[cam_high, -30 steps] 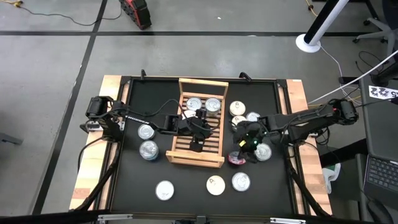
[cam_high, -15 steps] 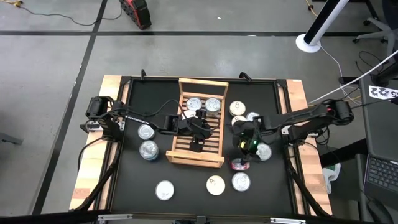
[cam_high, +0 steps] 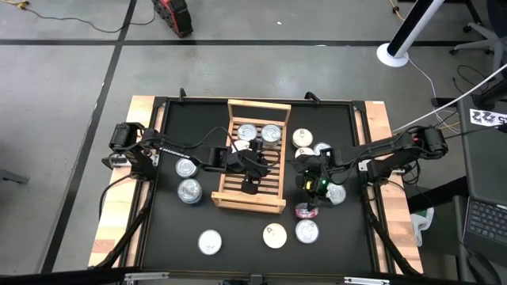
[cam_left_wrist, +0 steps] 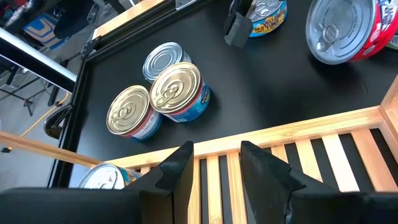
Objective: Stack canned seafood by type on shelf
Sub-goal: Stack the red tuna can on top of the other red tuna cans on the shelf
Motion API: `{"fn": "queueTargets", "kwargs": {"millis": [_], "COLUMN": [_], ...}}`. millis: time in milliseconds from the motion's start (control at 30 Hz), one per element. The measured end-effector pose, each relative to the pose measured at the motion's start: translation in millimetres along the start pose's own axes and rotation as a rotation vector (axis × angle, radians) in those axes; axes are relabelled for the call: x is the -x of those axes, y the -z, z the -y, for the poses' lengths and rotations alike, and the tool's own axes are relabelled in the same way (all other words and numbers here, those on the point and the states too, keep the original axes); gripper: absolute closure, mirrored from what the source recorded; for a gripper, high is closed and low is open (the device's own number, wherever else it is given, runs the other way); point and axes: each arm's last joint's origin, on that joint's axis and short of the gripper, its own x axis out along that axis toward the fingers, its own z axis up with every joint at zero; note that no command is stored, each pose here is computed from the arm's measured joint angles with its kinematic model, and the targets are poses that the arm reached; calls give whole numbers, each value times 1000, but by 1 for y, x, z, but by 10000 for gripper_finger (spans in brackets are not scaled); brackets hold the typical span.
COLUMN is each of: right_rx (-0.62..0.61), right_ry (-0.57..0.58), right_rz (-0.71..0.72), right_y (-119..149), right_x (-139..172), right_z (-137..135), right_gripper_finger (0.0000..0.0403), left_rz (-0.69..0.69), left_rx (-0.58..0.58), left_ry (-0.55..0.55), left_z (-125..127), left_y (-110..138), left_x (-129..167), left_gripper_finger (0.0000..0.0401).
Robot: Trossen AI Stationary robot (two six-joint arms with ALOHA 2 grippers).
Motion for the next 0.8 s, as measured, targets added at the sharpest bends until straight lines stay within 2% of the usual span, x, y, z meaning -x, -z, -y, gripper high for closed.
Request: {"fn": "queueTargets", "kwargs": {"millis": [200,400,800], "right_rx": [-1,7,51], "right_ry": [9,-87,-128], "right_rz": [2,-21,-28], "right_y": [0,1,1], "right_x": [0,0,0], "right_z": [0,-3,-4], "right_gripper_finger": [402,402,402], "left_rz": [0,0,0], "left_rx": [0,0,0], "left_ry": [0,0,0], "left_z": [0,0,0], "left_y": [0,0,0], "left_x": [0,0,0], "left_gripper_finger": [274,274,274]}}
